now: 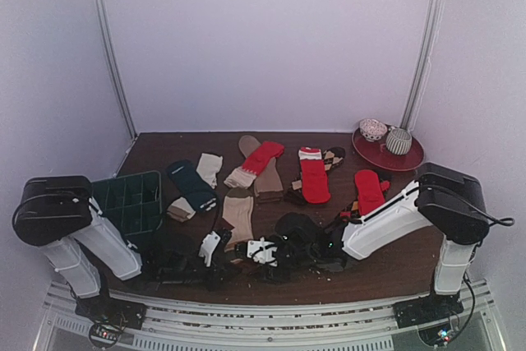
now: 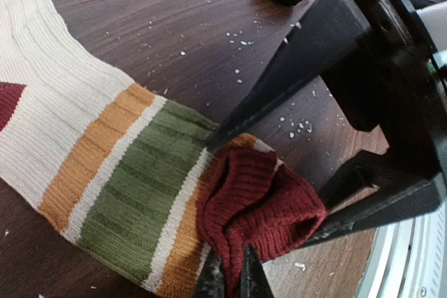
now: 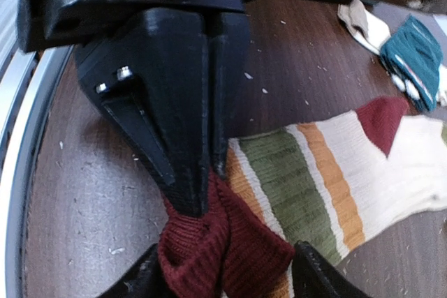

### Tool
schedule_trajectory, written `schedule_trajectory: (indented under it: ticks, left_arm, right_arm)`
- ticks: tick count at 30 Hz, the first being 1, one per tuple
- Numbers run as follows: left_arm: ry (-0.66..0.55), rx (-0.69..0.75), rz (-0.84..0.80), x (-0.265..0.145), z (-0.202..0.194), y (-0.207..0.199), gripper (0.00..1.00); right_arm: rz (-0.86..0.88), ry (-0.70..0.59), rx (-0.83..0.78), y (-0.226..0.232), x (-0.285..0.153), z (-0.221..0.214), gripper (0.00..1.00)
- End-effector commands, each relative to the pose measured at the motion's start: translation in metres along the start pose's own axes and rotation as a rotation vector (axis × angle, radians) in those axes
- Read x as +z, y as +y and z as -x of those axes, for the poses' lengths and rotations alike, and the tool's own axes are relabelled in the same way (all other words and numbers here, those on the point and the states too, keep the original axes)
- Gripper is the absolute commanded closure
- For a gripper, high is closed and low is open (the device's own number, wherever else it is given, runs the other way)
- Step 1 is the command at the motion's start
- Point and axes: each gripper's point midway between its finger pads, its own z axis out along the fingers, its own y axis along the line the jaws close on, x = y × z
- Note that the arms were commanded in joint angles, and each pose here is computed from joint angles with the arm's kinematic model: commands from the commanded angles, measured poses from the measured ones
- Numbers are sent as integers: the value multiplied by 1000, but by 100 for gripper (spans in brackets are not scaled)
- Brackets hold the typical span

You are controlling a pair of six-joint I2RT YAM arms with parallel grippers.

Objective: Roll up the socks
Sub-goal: Roll a pair of socks at the center of the board.

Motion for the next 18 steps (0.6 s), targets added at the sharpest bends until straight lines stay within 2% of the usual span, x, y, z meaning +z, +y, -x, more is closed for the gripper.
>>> schedule_trajectory:
  ticks: [1,2,4,5,8,10,12,14,16,18]
  left_arm:
    - [209,2,91,-6,-58,28,100]
    - [207,5,92,-7,-57,28,100]
    - [199,12,92,-7,-55,28,100]
    - [196,16,90,-7,-54,27,100]
    - [162,57,94,-8,-42,25,100]
    - [118,89,112,-11,-29,26,79]
    - [57,128,132,-17,-10,25,50]
    - [-10,173,142,-23,10,21,29]
    - [-89,224,137,-30,30,16,19]
    - [-178,274,113,-40,48,7,13]
  right_arm:
    - [23,12,33,-2,8,2,59]
    - [32,16,59,-1,8,0,75]
    - [54,13,120,0,8,-3,95]
    - [69,12,166,0,7,-4,100]
    - [81,38,355,-12,5,-16,100]
    - [112,73,523,-15,4,-29,100]
    - [161,87,703,-10,3,-39,100]
    - [207,114,830,-2,4,-50,100]
    - [246,149,940,7,5,-60,100]
    - [301,150,1032,13,5,-60,100]
